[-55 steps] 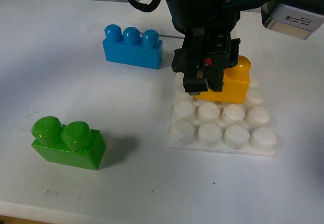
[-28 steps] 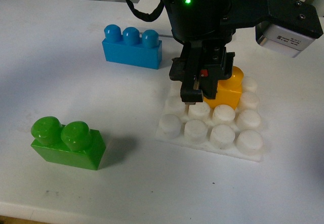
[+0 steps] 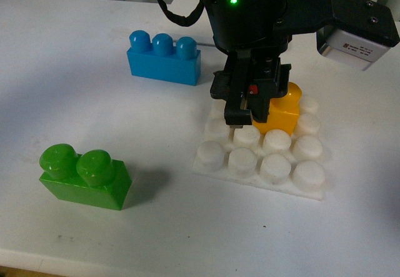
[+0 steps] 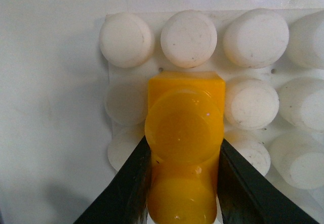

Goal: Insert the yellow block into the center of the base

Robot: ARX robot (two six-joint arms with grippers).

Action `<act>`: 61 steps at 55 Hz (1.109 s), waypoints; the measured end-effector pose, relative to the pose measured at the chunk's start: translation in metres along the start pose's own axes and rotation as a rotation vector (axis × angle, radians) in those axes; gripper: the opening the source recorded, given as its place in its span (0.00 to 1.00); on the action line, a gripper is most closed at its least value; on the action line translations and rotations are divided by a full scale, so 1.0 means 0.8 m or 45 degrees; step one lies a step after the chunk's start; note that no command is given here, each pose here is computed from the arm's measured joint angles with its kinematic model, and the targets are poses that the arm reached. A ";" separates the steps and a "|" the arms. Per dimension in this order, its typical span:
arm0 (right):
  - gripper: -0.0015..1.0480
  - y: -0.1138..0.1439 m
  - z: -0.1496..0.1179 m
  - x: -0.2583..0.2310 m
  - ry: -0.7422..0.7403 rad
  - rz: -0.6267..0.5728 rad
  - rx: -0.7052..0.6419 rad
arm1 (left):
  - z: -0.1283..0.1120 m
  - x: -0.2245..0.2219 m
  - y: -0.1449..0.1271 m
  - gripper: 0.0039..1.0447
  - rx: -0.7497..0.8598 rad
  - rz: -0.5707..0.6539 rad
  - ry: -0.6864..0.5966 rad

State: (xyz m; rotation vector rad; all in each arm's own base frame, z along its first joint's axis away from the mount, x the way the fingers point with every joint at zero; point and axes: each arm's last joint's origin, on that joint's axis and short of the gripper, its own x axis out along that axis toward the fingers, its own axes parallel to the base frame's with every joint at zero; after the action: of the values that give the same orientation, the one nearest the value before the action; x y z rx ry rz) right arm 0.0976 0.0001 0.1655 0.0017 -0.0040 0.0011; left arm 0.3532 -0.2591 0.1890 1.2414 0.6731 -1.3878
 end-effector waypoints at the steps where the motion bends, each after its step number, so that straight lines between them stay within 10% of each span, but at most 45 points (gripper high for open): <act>1: 0.91 0.000 0.000 0.000 0.000 0.000 0.000 | 0.000 0.000 0.000 0.29 0.000 0.000 0.000; 14: 0.91 0.000 0.000 0.000 0.000 0.000 0.000 | 0.001 0.000 0.002 0.34 -0.002 0.011 -0.001; 33: 0.91 0.000 0.000 0.000 0.000 0.000 0.000 | -0.003 -0.014 0.007 0.95 0.002 0.087 0.005; 61: 0.91 0.000 0.000 0.000 0.000 0.000 0.000 | -0.046 -0.118 -0.037 0.94 -0.003 0.317 0.000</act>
State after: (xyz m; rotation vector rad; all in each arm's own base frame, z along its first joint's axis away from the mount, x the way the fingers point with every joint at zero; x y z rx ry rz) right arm 0.0976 0.0001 0.1655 0.0017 -0.0040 0.0011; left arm 0.3220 -0.1856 0.2587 1.2763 0.5005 -1.1805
